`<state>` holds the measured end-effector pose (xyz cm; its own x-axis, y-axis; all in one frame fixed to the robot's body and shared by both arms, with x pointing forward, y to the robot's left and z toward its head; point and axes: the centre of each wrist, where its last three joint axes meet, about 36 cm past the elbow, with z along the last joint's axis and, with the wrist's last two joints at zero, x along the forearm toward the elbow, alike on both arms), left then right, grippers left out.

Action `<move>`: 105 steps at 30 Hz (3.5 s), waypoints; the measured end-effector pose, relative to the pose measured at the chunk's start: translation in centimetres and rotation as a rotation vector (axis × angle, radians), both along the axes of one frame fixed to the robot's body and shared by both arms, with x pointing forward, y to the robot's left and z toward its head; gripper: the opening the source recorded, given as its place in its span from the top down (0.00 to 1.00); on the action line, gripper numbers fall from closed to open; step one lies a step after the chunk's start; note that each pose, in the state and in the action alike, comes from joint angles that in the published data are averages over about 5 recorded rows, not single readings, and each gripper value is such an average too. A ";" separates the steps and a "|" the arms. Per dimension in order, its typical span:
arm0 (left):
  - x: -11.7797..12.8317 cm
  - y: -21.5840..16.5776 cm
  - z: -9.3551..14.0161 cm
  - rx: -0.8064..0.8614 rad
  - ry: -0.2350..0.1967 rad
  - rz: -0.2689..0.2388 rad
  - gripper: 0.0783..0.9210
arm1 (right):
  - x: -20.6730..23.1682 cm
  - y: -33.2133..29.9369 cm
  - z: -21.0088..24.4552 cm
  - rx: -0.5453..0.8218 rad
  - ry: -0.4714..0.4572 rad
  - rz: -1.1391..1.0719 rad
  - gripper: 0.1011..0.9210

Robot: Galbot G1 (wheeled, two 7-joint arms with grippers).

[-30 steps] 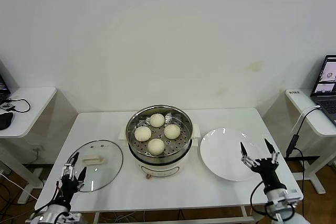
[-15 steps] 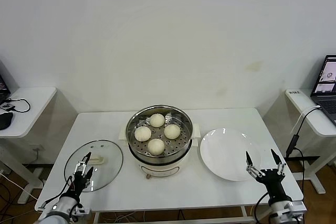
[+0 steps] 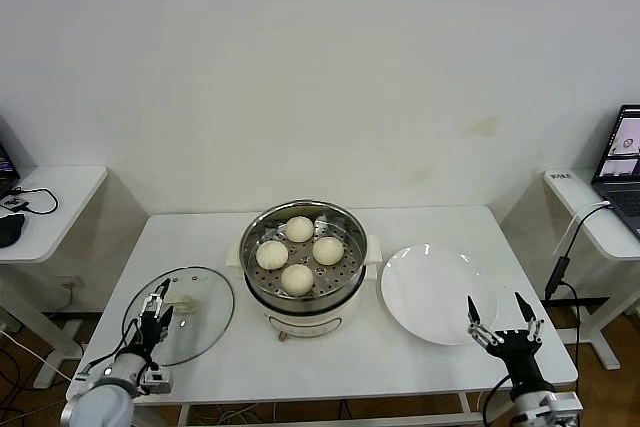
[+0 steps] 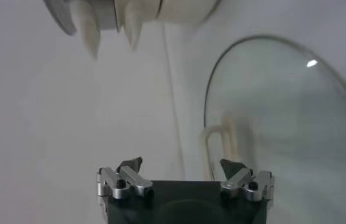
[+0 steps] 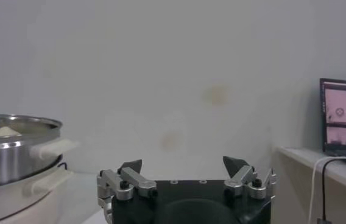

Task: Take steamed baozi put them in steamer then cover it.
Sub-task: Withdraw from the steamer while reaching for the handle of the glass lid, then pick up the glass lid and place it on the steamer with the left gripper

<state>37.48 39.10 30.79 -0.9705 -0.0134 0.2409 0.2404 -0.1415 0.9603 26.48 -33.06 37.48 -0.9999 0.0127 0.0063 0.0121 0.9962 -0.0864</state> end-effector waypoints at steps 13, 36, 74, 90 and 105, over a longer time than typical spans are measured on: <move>3.0 0.6 -1.1 -0.017 0.004 0.027 0.12 | -0.4 -0.1 0.2 -0.003 0.006 -0.003 0.12; 4.5 1.0 -2.5 -0.055 0.021 0.060 0.56 | -0.5 0.4 -0.5 -0.005 0.023 0.011 0.12; -1.2 1.3 7.3 -0.096 -0.251 0.173 0.92 | 0.7 1.8 -0.9 -0.031 0.022 0.084 0.12; -0.8 -3.0 16.6 -0.116 -0.302 0.130 0.92 | 0.9 2.1 -1.6 -0.066 0.040 0.083 0.12; 2.5 -13.1 17.4 -0.166 -0.233 0.013 0.92 | 1.2 3.0 -2.0 -0.137 0.061 0.076 0.12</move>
<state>39.96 25.98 48.14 -0.9999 -0.0049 0.0109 0.0107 0.0237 0.9997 27.65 -30.02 35.46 -0.9958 -0.0582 0.0703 -0.0724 0.9729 -0.2195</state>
